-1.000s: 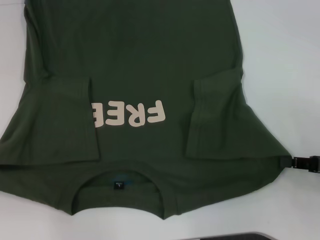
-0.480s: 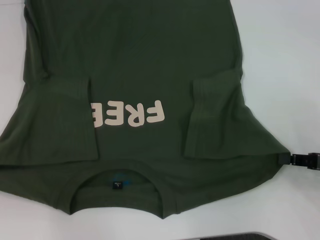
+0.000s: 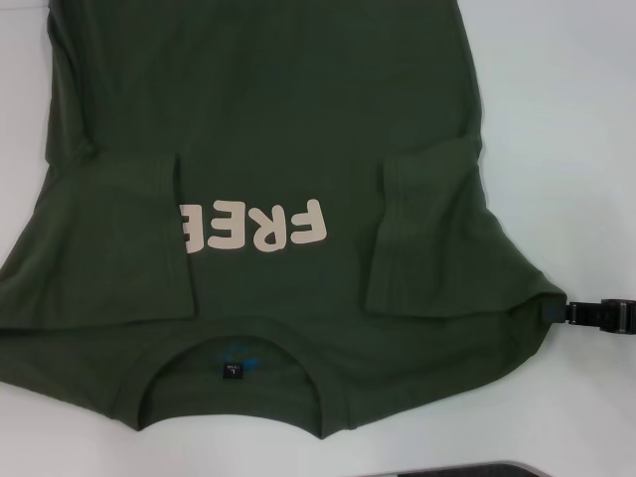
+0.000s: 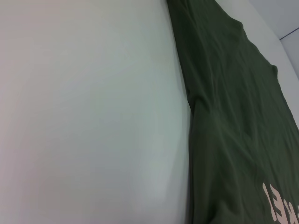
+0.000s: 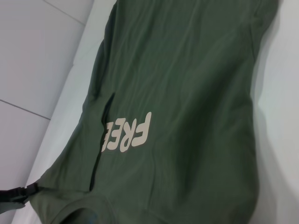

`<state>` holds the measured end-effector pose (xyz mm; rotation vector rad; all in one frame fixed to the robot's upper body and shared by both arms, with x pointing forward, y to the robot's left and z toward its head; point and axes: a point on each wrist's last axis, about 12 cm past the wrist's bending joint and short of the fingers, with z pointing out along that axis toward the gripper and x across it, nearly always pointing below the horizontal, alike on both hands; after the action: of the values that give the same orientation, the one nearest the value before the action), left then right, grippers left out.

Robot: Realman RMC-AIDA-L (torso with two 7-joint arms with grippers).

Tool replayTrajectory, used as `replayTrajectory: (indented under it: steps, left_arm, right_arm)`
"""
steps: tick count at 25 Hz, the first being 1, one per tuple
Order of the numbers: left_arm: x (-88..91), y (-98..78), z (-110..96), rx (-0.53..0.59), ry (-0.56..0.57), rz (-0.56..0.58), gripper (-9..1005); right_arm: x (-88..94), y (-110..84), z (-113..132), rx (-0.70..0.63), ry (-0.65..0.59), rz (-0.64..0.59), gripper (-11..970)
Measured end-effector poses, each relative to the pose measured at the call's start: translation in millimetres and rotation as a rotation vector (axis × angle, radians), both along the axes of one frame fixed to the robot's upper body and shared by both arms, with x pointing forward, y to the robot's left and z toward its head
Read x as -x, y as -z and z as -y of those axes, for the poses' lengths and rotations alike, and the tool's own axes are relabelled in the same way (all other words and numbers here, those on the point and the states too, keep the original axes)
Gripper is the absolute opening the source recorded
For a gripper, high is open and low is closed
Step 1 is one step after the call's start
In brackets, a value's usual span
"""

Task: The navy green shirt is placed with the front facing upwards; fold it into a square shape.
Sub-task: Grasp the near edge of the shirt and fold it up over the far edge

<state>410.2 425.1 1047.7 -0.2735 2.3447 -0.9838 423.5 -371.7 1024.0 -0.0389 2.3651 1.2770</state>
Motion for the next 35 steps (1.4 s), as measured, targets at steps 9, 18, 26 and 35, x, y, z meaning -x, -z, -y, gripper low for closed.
replayTrajectory:
  steps: [9,18,26,35]
  left_arm:
    - [3.8,0.5,-2.5,-0.004,-0.004,-0.006,33]
    - [9.9,0.4,-4.9,-0.004,0.003,-0.012,33]
    - [15.7,1.8,-6.0,-0.006,0.005,-0.019,32]
    - [10.4,-2.1,-3.0,0.016,0.035,-0.004,32]
  right_arm:
    - [3.6,1.7,-2.4,-0.005,-0.016,-0.012,2]
    - [16.3,4.3,-0.7,-0.021,-0.009,-0.018,3]
    - [19.3,3.4,-2.4,-0.036,-0.024,-0.014,2]
    - [9.7,-5.3,-6.7,-0.064,-0.072,0.024,3]
